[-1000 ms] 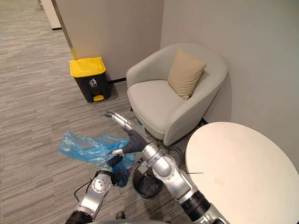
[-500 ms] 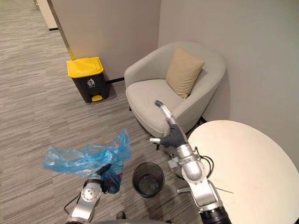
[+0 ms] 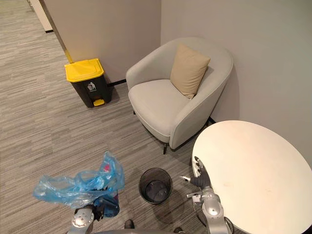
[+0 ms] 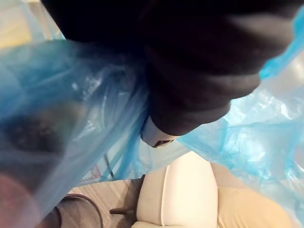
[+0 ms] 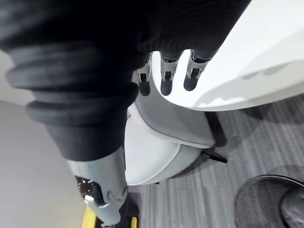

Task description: Gather rubbish on tea table into small bin, then transfer packed bag to large trash can.

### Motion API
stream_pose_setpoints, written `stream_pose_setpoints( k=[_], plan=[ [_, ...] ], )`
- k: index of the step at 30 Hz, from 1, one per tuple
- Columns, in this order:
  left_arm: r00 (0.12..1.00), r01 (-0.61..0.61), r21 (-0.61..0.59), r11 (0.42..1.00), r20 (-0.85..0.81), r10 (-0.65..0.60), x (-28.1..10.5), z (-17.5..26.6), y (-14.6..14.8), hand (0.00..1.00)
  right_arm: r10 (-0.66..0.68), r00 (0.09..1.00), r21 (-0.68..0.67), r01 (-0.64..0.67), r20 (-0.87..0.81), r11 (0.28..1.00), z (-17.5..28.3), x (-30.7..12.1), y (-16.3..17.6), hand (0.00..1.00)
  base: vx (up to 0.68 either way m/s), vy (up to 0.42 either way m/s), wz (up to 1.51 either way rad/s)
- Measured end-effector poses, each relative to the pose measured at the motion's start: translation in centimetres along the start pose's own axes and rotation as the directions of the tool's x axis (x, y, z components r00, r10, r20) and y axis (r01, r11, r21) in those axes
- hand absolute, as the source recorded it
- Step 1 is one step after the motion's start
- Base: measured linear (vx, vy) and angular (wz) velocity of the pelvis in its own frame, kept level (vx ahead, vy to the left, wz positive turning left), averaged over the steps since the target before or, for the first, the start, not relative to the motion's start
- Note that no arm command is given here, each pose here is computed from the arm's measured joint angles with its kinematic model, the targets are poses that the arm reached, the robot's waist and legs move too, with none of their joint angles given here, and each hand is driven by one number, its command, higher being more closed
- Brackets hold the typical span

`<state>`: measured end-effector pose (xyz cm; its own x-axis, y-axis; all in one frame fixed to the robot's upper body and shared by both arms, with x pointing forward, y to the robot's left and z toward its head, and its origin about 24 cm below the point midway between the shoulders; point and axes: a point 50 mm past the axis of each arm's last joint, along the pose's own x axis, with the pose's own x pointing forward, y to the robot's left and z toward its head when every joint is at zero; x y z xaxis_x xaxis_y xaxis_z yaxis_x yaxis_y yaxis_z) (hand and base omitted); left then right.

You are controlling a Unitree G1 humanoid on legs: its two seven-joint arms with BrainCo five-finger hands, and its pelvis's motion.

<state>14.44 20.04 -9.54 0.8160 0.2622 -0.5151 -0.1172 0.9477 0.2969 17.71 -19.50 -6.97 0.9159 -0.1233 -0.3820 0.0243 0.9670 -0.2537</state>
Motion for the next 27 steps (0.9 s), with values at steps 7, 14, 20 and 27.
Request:
stream_pose_setpoints(
  k=[7, 14, 20, 27],
  plan=[
    [0.995, -0.007, -0.011, 1.0, -0.095, 0.006, -0.9, -2.4, 0.6, 1.0, -0.018, 0.992, 0.032, 0.022, -0.127, 0.999, -2.8, -1.2, 0.1, 0.0, 0.0, 0.0, 0.0],
    [0.991, 0.0, -0.009, 1.0, -0.131, -0.001, -1.6, -3.4, 0.6, 1.0, -0.013, 0.985, 0.043, 0.02, -0.172, 0.999, -3.8, -1.6, 0.2, 0.0, 0.0, 0.015, -0.06],
    [0.992, 0.018, -0.017, 1.0, -0.125, -0.02, -1.6, -3.3, 0.3, 1.0, -0.02, 0.989, 0.046, 0.028, -0.149, 0.999, -3.0, -0.8, -0.1, 0.0, -0.02, 0.037, -0.24],
    [1.0, 0.0, -0.067, 0.998, 0.024, 0.002, 0.4, 0.8, 0.3, 1.0, 0.01, 0.996, 0.032, -0.007, -0.084, 0.999, -1.1, 0.6, 1.0, 0.0, -0.06, 0.004, 0.2]
  ],
)
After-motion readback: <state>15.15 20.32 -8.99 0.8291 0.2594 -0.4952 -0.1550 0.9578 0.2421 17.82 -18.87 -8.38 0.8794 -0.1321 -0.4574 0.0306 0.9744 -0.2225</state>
